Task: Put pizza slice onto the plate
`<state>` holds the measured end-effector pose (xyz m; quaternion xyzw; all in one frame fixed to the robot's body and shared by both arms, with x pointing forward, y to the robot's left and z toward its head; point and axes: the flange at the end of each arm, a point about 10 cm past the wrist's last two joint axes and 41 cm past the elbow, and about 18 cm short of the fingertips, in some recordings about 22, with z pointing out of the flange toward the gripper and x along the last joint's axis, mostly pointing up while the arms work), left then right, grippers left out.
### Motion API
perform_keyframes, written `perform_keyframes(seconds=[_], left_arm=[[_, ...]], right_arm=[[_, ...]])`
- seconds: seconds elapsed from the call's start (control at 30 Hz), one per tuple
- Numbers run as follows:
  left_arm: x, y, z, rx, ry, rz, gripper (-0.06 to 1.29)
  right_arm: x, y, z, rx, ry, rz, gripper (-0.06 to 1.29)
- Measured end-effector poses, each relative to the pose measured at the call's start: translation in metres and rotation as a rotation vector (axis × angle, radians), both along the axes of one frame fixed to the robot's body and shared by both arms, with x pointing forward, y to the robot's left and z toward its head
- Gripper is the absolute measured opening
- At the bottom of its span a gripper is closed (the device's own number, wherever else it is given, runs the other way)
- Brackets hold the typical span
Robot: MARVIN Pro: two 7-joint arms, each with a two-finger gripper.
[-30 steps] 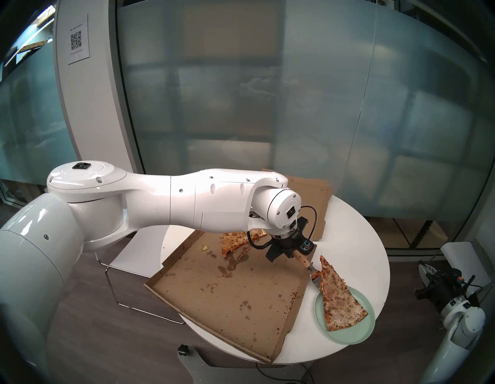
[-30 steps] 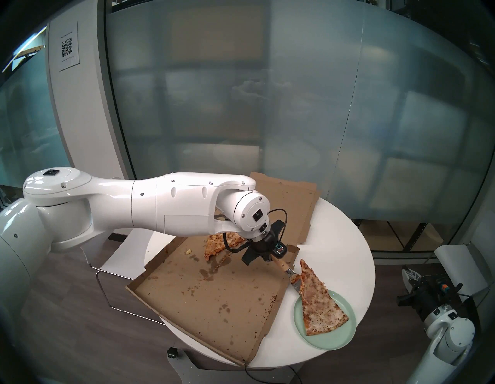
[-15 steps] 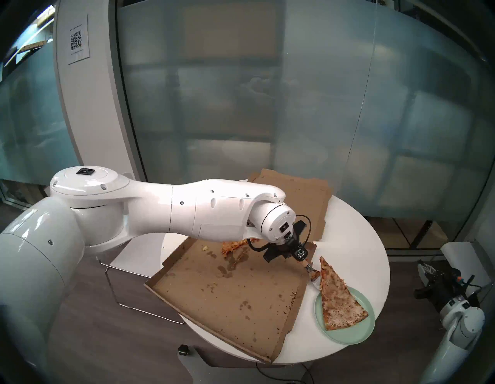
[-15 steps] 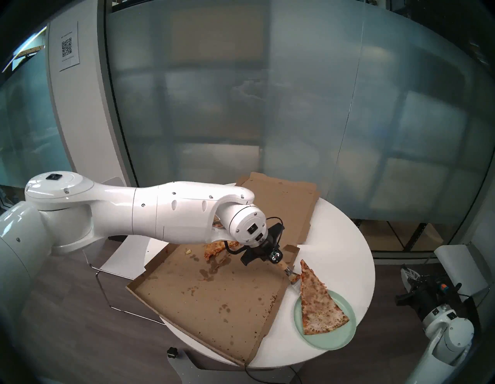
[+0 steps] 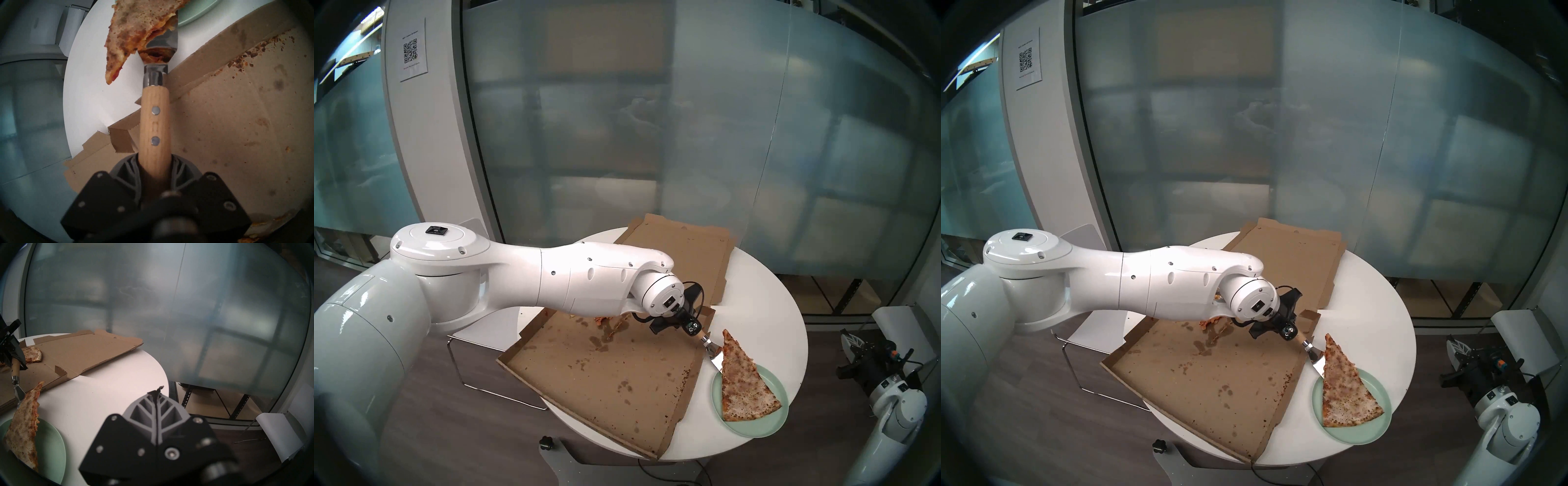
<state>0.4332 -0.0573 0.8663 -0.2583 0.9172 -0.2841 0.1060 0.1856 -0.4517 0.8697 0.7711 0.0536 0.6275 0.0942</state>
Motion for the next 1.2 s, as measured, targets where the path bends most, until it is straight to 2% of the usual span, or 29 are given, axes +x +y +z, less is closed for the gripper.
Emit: perform_keyframes(seconds=[0.3,0.53,0.87,1.07,1.2], left_arm=[[0.005,-0.004,0.009,-0.041,0.005,0.009,0.22],[0.005,0.007,0.033,-0.077,0.017,0.013,0.22],[-0.002,0.022,0.048,-0.074,0.035,0.025,0.22],[-0.003,0.029,0.052,-0.082,0.024,0.038,0.22],[-0.001,0.032,0.055,-0.088,-0.007,0.038,0.22]], right_arm=[[0.003,0.003,-0.001,0.002,0.003,0.01,-0.03],[0.01,0.01,-0.003,0.004,0.005,0.033,-0.03],[0.021,0.017,-0.003,-0.001,0.005,0.055,-0.03],[0.026,0.019,-0.003,-0.005,0.004,0.06,-0.03],[0.028,0.02,-0.002,-0.007,0.001,0.06,-0.03]])
